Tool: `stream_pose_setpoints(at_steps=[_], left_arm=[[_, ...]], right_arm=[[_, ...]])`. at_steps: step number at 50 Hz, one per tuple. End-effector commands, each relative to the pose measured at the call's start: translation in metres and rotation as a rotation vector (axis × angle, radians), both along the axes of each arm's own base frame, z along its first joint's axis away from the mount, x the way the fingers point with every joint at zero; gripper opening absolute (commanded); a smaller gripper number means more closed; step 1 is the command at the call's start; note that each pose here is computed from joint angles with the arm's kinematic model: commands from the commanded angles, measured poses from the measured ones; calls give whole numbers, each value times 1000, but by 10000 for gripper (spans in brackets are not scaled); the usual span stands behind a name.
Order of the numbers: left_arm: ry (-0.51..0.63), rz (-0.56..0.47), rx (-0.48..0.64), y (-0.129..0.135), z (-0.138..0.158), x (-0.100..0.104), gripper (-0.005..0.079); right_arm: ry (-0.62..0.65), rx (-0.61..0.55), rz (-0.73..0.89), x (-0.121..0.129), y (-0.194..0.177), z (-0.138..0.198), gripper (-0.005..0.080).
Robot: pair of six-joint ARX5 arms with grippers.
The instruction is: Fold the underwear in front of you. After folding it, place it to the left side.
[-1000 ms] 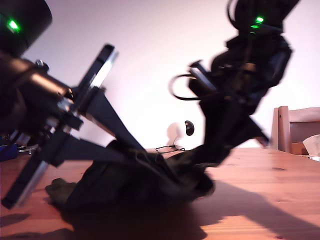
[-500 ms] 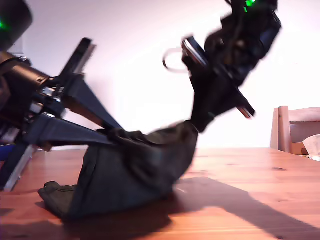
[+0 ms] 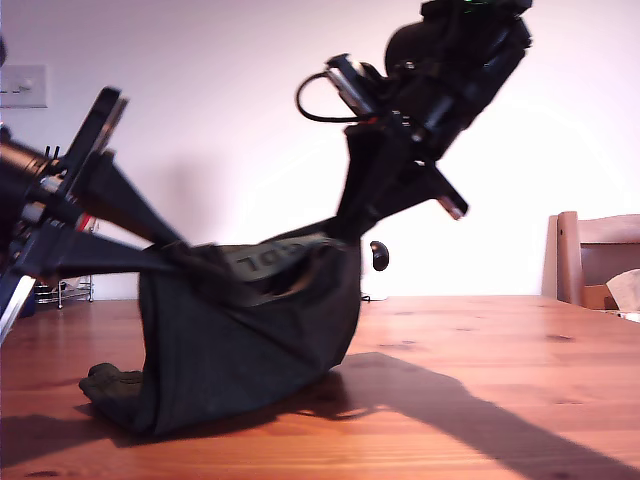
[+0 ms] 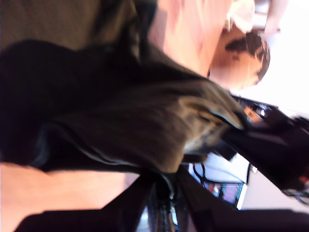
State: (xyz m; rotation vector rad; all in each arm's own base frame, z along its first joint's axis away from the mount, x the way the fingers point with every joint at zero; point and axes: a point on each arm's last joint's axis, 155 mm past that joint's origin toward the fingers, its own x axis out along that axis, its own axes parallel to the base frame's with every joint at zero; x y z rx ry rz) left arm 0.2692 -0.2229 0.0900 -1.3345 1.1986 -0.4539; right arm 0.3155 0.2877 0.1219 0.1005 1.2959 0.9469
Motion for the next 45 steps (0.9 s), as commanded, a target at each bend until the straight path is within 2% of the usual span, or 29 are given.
stream_pose_setpoints(at_steps=[1, 9, 27, 38, 45], left_arm=[[21, -4, 22, 4, -14, 0, -21], [40, 3, 47, 11, -30, 4, -22], [7, 57, 81, 34, -39, 21, -21], [86, 59, 128, 43, -73, 17, -21], [61, 69, 123, 44, -77, 25, -21]], right_arm=[[-3, 11, -22, 9, 7, -4, -12], [-45, 39, -28, 21, 21, -8, -11], [-36, -1, -51, 48, 37, -59, -11], [-120, 15, -65, 72, 46, -50, -11], [-133, 24, -82, 79, 49, -53, -11]])
